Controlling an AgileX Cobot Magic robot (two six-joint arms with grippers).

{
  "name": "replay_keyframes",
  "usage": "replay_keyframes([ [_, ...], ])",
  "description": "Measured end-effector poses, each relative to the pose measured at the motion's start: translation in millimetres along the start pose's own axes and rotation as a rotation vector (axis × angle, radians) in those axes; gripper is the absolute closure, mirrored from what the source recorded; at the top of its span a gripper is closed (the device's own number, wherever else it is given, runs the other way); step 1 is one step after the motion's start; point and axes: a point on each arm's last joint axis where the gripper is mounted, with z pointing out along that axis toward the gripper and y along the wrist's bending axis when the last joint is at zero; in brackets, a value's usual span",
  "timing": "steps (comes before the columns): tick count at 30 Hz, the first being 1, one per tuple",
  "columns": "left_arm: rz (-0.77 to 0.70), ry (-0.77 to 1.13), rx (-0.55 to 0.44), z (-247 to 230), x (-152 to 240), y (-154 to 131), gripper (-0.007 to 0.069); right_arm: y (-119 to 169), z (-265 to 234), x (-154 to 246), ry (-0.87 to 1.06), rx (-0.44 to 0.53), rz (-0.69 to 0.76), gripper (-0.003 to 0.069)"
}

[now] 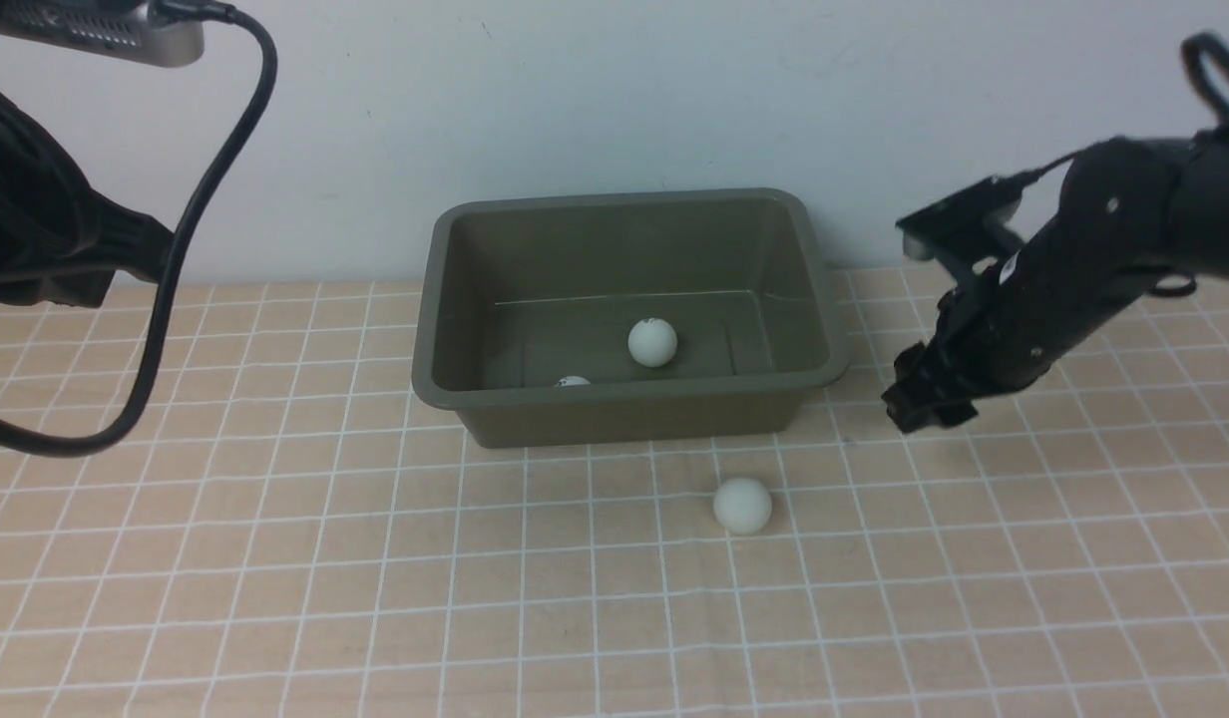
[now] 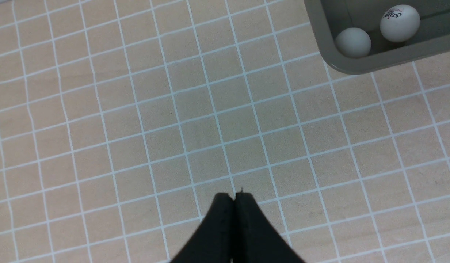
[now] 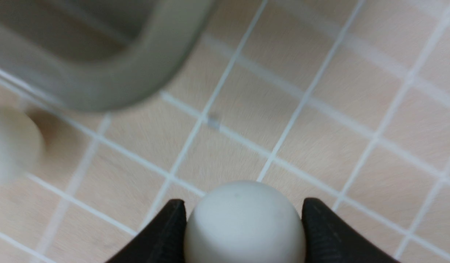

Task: Put the table tennis balls into the box on the light coffee tablecloth.
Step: 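Release the ping pong ball into the bin and lift the gripper away, then reach for and grasp a ping pong ball on the table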

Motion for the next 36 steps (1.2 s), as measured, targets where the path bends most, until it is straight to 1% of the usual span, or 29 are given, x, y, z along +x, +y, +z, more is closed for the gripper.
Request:
replay_keyframes([
  [2,0.0,0.0,0.0,0,0,0,0.0694,2,-11,-10,-0.041,-0.025,0.031,0.0295],
  [6,0.0,0.0,0.0,0,0,0,0.0694,10,-23,-34,-0.157,-0.158,0.063,0.0295],
  [7,0.0,0.0,0.0,0,0,0,0.0694,11,-22,-35,-0.162,-0.165,0.054,0.0295],
  [8,0.0,0.0,0.0,0,0,0,0.0694,14,-23,-43,-0.205,-0.22,0.06,0.0295],
  [12,0.0,0.0,0.0,0,0,0,0.0694,20,-14,-64,-0.301,-0.345,0.051,0.0295],
  [14,0.0,0.0,0.0,0,0,0,0.0694,20,-5,-69,-0.306,-0.375,0.056,0.0295],
  [18,0.0,0.0,0.0,0,0,0,0.0694,19,10,-71,-0.281,-0.39,0.059,0.0295],
  [21,0.0,0.0,0.0,0,0,0,0.0694,18,17,-69,-0.249,-0.395,0.027,0.0295],
  [23,0.0,0.0,0.0,0,0,0,0.0694,18,18,-69,-0.245,-0.39,0.012,0.0279],
  [25,0.0,0.0,0.0,0,0,0,0.0694,17,15,-71,-0.254,-0.378,-0.017,0.0221],
  [27,0.0,0.0,0.0,0,0,0,0.0694,16,9,-75,-0.268,-0.367,-0.042,0.0188],
  [31,0.0,0.0,0.0,0,0,0,0.0694,15,-20,-84,-0.302,-0.336,-0.08,0.0173],
  [32,0.0,0.0,0.0,0,0,0,0.0694,15,-46,-90,-0.332,-0.313,-0.078,0.0176],
  [34,0.0,0.0,0.0,0,0,0,0.0694,16,-82,-94,-0.361,-0.284,-0.072,0.0195],
  [35,0.0,0.0,0.0,0,0,0,0.0694,16,-86,-94,-0.365,-0.281,-0.066,0.0198],
  [36,0.0,0.0,0.0,0,0,0,0.0694,18,-113,-93,-0.378,-0.27,-0.061,0.0224],
])
